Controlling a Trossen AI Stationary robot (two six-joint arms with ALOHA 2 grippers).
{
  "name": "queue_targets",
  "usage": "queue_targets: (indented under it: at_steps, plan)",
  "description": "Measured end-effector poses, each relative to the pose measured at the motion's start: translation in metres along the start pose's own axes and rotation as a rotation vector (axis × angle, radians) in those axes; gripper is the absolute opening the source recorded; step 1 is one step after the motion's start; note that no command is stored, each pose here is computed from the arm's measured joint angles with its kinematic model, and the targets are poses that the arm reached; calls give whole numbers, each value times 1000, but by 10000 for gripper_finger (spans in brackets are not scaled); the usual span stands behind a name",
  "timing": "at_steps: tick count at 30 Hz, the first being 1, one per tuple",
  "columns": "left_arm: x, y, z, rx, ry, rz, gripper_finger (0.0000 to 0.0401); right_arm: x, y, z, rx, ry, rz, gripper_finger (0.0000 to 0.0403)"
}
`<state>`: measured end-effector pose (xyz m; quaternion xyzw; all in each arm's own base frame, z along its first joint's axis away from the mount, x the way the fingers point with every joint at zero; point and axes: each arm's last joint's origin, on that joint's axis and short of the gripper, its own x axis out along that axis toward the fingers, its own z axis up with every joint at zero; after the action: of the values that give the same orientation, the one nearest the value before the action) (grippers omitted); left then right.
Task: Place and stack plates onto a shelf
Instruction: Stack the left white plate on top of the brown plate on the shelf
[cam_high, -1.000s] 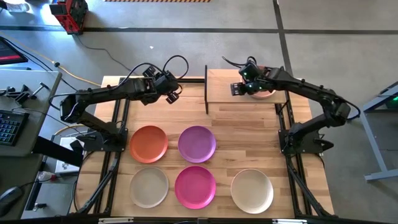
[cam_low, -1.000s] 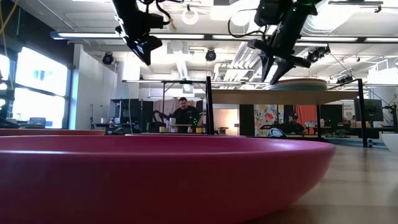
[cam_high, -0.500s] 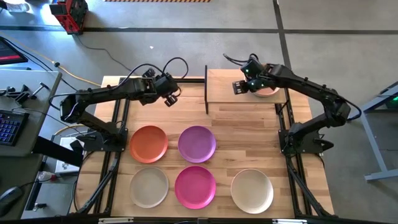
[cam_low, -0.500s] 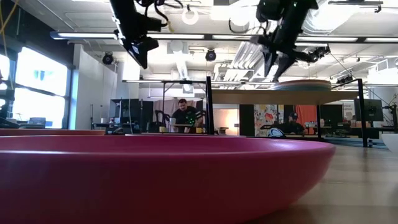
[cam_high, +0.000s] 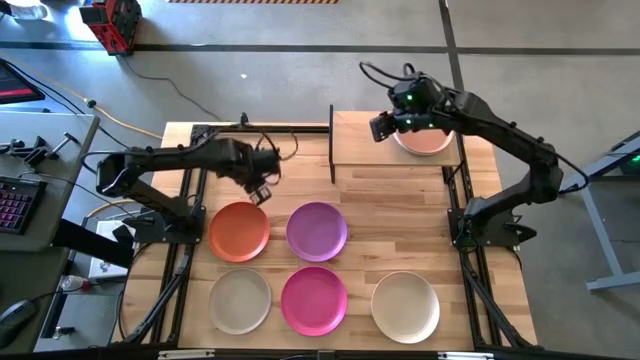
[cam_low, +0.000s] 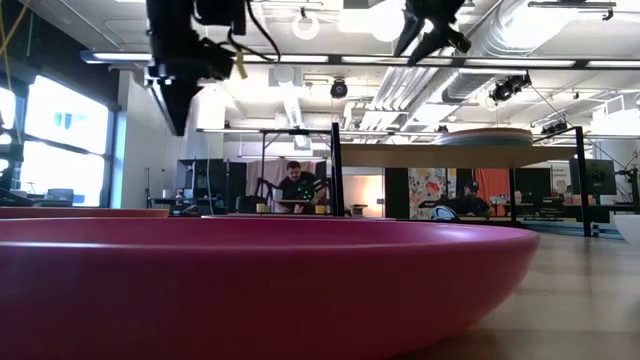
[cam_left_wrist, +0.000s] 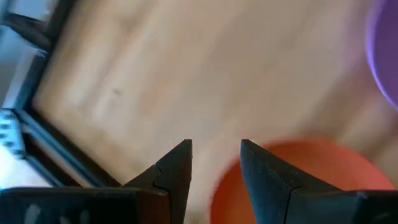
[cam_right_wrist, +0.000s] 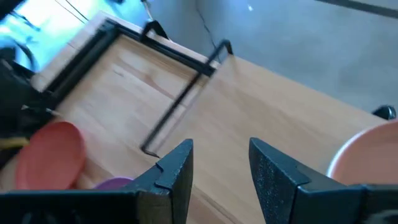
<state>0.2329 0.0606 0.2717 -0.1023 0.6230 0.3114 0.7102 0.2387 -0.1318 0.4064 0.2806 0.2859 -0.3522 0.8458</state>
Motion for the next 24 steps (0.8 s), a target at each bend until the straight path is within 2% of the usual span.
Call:
queue_targets:
  at_steps: [5, 10, 19, 24]
  plan:
    - [8, -27, -21, 99, 76, -91, 127, -7, 5, 1, 14, -5, 22, 135]
    - [10, -55, -45, 231, 98, -106, 127, -8, 11, -9, 49, 63, 17, 135]
    - [-4, -99, -79, 453, 0, -171, 127, -13, 33, -26, 26, 117, 59, 135]
    - [-10, -114, -89, 437, -54, -221, 127, -17, 46, -34, -14, 135, 96, 135]
